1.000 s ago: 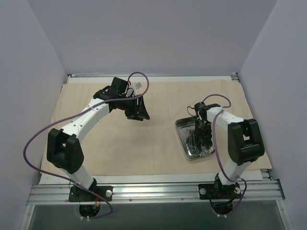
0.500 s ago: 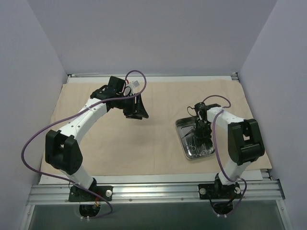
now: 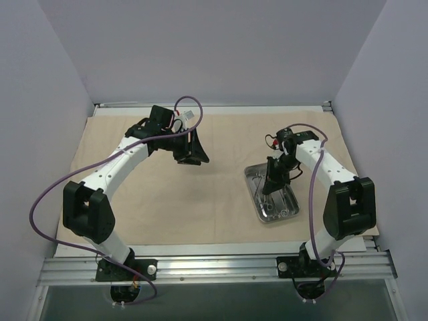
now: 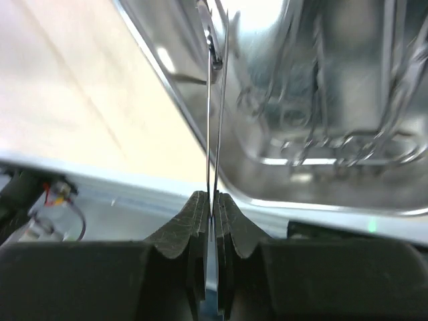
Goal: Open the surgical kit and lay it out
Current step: Pick up the medical item from the container.
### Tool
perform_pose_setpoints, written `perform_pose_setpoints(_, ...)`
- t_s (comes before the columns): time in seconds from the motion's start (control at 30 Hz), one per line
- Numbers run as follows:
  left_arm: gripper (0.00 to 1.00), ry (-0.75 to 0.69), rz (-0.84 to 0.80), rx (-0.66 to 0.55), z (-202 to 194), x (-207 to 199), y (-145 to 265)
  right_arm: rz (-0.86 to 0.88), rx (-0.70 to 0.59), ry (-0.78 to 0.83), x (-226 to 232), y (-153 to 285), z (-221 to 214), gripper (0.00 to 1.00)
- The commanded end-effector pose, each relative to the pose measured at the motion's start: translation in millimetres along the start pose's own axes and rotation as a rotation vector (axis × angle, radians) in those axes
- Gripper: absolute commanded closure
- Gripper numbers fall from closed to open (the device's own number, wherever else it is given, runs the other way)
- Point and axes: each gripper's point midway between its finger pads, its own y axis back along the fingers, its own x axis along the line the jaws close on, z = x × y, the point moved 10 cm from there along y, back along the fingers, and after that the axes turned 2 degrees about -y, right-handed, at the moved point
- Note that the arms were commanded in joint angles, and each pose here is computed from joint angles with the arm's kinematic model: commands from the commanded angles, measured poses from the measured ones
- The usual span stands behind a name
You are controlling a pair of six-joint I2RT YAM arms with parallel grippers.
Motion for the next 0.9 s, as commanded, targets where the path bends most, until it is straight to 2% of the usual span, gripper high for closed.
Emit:
perform_pose_setpoints(0.0,0.44,-0.019,-0.083,-0.037,4.2,-9.4,7.0,0.097,0.201,-0.053,-4.6,11.6,-31.6,1.0)
perform_pose_setpoints(0.23,0.43,0.005,-0.141,-0.014,3.9,-11.6,4.4,0.142,0.313,-0.102,-21.1,19.1,-59.1,1.0)
perform_pose_setpoints(0.33,0.42,0.006,-0.169,-0.01,7.3,-14.8,3.9,0.151,0.306,-0.109,-21.5,23.5,-63.0,1.0)
perform_pose_setpoints(0.57,0.41,0.027,-0.207,-0.004,16.0,-18.5,-0.4,0.2,0.308,-0.152,-17.2,42.1,-56.4,1.0)
perform_pose_setpoints(0.73,0.41,0.034,-0.222,-0.017,18.5,-17.6,-4.1,0.387,0.356,-0.283,-15.4,51.1,-52.2,1.0)
perform_pose_setpoints(0.87,0.41,0.038,-0.237,-0.023,15.5,-16.5,-4.5,0.395,0.328,-0.32,-20.1,54.9,-39.7,1.0)
